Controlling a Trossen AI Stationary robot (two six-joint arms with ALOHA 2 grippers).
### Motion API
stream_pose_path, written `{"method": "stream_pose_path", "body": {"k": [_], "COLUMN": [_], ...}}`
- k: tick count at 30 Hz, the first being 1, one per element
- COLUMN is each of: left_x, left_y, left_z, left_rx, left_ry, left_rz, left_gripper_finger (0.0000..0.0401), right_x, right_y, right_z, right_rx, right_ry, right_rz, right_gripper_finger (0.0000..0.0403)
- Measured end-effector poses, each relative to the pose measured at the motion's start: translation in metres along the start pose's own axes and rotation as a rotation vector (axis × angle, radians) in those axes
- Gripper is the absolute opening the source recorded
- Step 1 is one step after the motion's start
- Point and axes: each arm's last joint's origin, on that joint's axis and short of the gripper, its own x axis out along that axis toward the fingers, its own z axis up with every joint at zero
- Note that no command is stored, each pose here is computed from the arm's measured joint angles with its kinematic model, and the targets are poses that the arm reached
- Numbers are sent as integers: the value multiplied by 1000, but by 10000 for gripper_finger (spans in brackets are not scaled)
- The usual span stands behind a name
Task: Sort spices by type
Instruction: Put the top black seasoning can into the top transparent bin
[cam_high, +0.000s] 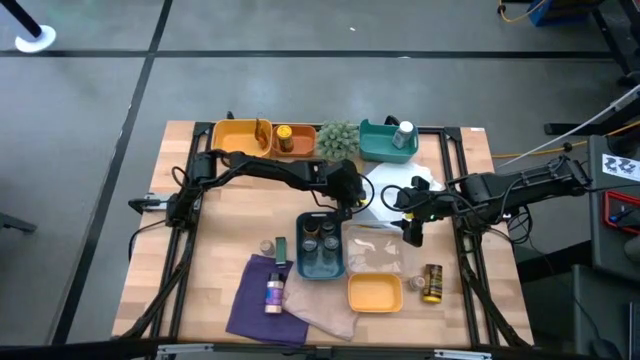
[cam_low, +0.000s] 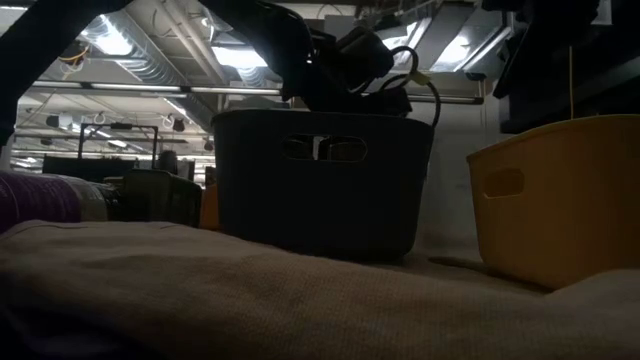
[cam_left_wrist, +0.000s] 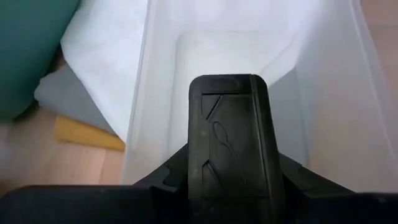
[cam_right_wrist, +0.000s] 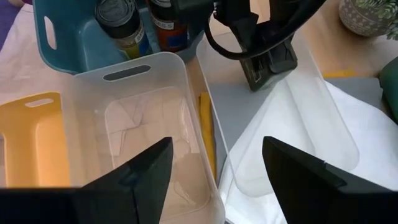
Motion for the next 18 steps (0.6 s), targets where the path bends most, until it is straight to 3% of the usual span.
{"method": "stream_pose_path", "body": {"k": [18], "left_x": [0], "left_y": [0], "left_z": [0], "left_rx": [27], "left_ry": [-5], "left_rz": [1], "left_gripper_finger": [125], "right_x": [0], "right_y": [0], "right_z": [0], "right_rx": [-1], "right_ry": [7], "right_rz": [8], "right_gripper_finger": [248]}}
